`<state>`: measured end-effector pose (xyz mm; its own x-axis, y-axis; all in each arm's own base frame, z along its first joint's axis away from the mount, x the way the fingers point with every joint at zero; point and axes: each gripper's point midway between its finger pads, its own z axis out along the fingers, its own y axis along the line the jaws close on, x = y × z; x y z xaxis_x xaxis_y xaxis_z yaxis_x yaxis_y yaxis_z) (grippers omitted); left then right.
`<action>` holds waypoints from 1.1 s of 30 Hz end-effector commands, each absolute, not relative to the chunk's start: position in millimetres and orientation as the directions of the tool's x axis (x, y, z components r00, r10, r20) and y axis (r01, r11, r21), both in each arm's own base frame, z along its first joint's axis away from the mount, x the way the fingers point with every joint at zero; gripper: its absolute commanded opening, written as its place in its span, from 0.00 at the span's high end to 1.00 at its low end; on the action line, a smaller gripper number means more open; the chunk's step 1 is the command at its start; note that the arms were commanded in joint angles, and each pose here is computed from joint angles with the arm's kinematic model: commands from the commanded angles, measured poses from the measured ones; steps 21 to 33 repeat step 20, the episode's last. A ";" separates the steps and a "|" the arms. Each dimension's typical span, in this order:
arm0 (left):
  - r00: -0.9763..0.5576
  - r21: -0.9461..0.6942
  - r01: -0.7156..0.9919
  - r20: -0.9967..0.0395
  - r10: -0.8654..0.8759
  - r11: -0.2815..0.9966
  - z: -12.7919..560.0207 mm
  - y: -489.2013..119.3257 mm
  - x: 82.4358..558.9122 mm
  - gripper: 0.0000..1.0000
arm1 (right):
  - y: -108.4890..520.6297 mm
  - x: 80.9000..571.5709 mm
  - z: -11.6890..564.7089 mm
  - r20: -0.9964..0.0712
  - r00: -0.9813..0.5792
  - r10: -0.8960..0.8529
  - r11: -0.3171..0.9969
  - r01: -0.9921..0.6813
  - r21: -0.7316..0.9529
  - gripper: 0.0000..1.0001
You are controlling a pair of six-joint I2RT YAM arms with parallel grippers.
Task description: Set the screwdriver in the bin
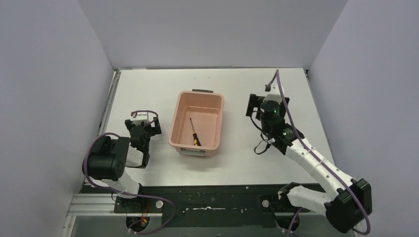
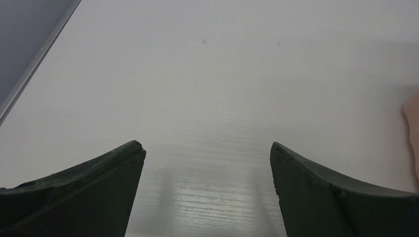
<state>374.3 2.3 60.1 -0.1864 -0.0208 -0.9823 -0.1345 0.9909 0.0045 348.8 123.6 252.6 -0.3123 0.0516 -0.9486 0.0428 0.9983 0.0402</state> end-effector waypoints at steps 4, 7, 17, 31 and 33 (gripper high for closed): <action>-0.140 0.003 -0.125 -0.990 -0.014 0.992 74.0 2.2 379.9 0.03 | 24.4 331.6 202.4 -0.995 -0.049 0.092 0.969 0.233 0.078 0.00; -0.139 0.003 -0.124 -0.990 -0.014 0.992 74.3 2.1 379.8 0.03 | 3.3 318.4 169.7 -0.995 -0.040 0.090 0.951 0.300 0.074 0.00; -0.149 0.005 -0.121 -0.989 -0.013 0.993 71.8 1.5 380.5 0.03 | -9.6 305.9 131.2 -0.998 -0.055 0.026 0.949 0.314 0.007 0.00; -0.144 0.004 -0.121 -0.989 -0.013 0.993 72.9 1.5 379.7 0.03 | -10.7 303.6 129.1 -0.998 -0.049 0.028 0.948 0.318 0.011 0.00; -0.144 0.004 -0.121 -0.989 -0.013 0.993 72.9 1.5 379.7 0.03 | -10.7 303.6 129.1 -0.998 -0.049 0.028 0.948 0.318 0.011 0.00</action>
